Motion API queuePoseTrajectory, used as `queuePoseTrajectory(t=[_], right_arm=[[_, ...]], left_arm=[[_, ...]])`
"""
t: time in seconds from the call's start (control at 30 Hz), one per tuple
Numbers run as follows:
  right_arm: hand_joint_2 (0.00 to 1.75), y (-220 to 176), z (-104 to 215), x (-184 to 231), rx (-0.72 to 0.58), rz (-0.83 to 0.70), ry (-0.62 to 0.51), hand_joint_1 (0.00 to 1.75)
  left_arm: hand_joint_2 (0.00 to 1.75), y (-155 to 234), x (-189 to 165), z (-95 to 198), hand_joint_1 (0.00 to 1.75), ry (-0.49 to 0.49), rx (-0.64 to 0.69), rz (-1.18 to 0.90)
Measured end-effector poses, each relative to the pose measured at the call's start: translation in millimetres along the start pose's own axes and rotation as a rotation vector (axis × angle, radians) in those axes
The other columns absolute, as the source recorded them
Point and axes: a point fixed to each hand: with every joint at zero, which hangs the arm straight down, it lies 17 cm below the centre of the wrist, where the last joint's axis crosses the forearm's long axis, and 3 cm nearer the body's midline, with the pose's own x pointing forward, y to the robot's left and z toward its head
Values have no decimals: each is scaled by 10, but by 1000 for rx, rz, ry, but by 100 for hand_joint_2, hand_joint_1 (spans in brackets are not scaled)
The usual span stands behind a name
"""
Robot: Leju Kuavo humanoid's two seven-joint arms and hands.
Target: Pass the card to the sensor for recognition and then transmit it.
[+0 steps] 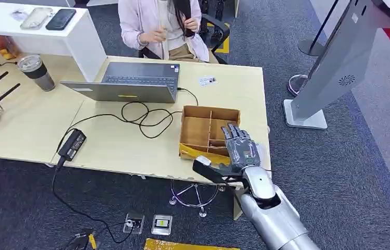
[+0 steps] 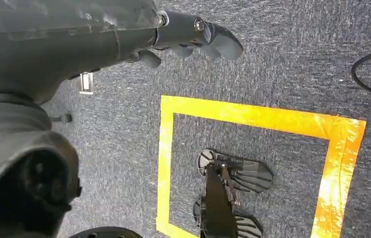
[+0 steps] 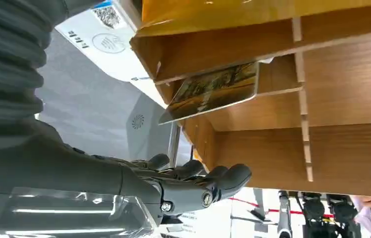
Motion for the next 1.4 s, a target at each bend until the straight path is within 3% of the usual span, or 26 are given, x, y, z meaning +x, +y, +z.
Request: queuePoseTrajectory(t=[0.6, 0.63, 0.67, 0.7, 0.73, 0.8, 0.83, 0.87, 0.9, 1.4], right_arm=[[175, 25, 20, 30, -1, 8, 11, 0], [175, 24, 20, 26, -1, 8, 13, 16], [175, 23, 20, 26, -2, 9, 13, 159], [175, 23, 20, 24, -2, 10, 14, 154], [175, 22, 20, 21, -2, 11, 15, 168], [175, 21, 20, 21, -3, 14, 15, 175], [175, 21, 20, 21, -3, 14, 15, 175], [175, 22, 20, 21, -2, 14, 15, 143], [175, 25, 20, 22, -1, 15, 14, 0], [175, 49, 24, 39, 11, 19, 4, 0]], left_arm=[[0, 0, -1, 0, 0, 0, 0, 1], [0, 0, -2, 0, 0, 0, 0, 1], [0, 0, -2, 0, 0, 0, 0, 1], [0, 0, -1, 0, 0, 0, 0, 1], [0, 0, -1, 0, 0, 0, 0, 1], [0, 0, 0, 0, 0, 0, 0, 1], [0, 0, 0, 0, 0, 0, 0, 1], [0, 0, 0, 0, 0, 0, 0, 1], [0, 0, 0, 0, 0, 0, 0, 1], [0, 0, 0, 0, 0, -1, 0, 2]])
